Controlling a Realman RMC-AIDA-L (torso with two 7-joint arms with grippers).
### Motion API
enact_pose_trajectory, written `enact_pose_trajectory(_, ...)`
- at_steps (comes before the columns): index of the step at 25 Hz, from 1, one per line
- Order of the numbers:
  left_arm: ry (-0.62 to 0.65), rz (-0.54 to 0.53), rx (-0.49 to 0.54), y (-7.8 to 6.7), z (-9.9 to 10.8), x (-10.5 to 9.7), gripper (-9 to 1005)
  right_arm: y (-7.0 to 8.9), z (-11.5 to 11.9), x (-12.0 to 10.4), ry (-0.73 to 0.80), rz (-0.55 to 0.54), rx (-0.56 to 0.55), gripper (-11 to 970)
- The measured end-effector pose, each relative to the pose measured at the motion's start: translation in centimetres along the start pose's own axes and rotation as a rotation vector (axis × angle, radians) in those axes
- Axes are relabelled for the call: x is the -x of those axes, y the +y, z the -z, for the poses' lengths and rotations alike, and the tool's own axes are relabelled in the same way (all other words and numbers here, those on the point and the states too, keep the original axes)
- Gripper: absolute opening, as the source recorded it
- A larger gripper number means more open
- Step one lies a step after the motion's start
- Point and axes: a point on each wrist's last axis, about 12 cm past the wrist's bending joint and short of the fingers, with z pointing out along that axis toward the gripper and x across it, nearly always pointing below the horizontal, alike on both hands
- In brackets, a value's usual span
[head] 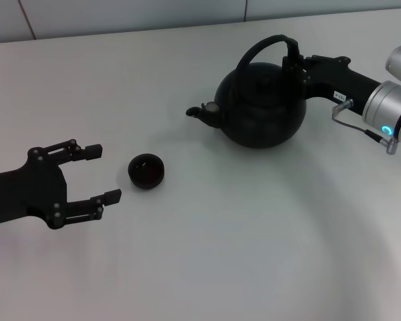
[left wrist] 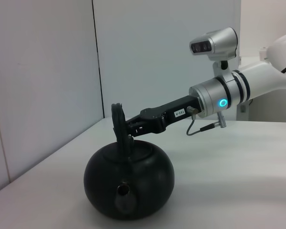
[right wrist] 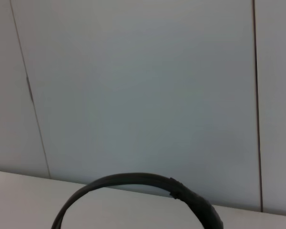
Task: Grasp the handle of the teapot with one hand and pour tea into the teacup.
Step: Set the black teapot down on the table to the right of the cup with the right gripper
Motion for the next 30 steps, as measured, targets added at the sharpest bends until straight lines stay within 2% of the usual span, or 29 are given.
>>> enact_pose_trajectory(25, -0.003, -0.007, 0.001, 0.2, -0.1, 0.3, 786, -0.1, 0.6, -0.1, -0.003, 0.004, 0.001, 162)
enact_pose_trajectory(30, -0.005, -0.005, 0.001, 0.1, -0.3, 0.3, 786, -0.2, 1.1, 0.0, -0.015, 0.013, -0.006, 315)
